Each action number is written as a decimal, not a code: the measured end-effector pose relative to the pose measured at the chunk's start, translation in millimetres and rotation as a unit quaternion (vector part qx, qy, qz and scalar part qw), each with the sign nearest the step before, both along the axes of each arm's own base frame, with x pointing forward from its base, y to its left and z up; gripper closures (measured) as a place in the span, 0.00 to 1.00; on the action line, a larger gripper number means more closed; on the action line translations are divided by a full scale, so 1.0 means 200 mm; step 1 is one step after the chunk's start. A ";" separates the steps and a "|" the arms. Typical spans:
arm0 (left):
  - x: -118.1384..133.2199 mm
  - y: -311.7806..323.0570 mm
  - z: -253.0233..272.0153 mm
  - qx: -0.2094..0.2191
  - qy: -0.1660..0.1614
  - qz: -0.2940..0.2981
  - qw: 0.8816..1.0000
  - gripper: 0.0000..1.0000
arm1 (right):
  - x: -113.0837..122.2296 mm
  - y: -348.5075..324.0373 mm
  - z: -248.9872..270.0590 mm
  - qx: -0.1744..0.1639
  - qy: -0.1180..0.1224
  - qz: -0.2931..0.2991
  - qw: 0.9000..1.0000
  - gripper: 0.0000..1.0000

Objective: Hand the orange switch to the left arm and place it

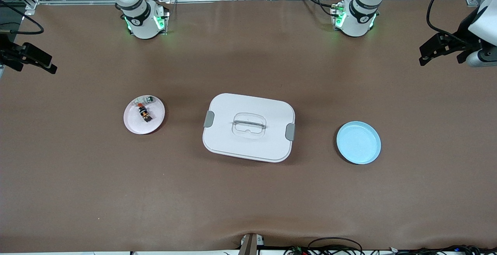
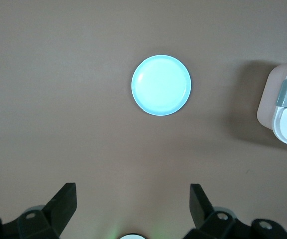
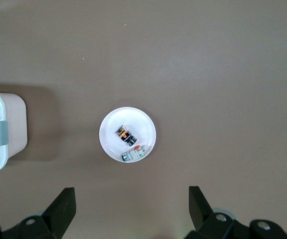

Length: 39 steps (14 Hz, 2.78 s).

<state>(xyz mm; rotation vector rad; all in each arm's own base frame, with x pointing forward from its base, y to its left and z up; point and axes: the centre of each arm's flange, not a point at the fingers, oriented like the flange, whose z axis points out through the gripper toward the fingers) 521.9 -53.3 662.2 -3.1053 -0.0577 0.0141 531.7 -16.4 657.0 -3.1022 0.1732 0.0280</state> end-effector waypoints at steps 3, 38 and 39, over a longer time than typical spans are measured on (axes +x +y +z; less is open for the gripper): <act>0.00 0.00 0.00 0.000 0.001 -0.001 1.000 0.00 | 0.00 0.00 0.00 0.000 -0.001 0.000 1.000 0.00; 0.00 -0.02 0.00 0.000 0.000 -0.003 1.000 0.00 | 0.30 -0.27 -0.62 -0.031 0.092 -0.063 0.993 0.00; 0.00 -0.02 0.00 0.000 0.000 -0.003 1.000 0.00 | 0.30 -0.27 -0.65 -0.031 0.094 -0.102 0.990 0.00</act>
